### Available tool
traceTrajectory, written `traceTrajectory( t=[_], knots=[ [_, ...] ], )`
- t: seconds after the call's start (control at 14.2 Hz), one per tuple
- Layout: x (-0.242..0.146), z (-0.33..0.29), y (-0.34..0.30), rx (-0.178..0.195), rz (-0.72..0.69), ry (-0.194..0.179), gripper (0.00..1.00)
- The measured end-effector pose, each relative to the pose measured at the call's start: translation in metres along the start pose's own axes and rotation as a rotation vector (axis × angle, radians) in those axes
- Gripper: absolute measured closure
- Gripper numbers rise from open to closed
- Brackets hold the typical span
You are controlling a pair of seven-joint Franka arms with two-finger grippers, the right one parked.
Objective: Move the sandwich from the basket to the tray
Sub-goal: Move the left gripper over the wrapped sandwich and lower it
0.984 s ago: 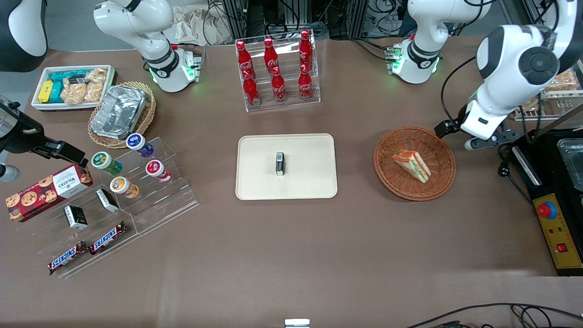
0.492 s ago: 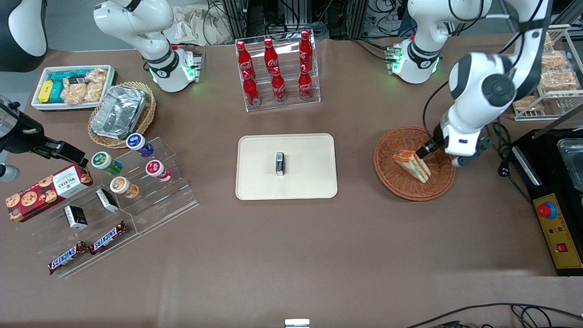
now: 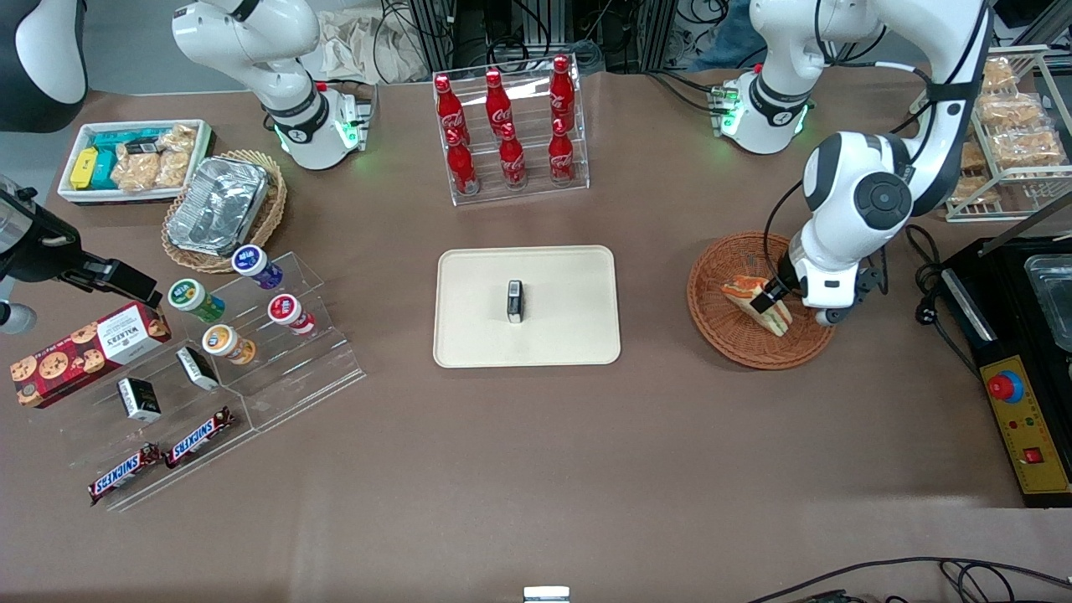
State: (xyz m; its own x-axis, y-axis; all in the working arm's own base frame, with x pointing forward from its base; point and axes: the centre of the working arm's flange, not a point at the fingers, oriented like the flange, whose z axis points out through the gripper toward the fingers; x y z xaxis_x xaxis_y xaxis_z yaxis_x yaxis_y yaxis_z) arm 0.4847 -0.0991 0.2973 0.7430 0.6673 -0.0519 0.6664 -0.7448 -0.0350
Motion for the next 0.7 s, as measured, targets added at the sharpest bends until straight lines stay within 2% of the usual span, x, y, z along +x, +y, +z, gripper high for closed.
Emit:
traceTrajectory(
  t=[0.7],
  knots=[
    [-0.010,0.026,0.008,0.014,0.001,-0.015,0.04]
  ],
)
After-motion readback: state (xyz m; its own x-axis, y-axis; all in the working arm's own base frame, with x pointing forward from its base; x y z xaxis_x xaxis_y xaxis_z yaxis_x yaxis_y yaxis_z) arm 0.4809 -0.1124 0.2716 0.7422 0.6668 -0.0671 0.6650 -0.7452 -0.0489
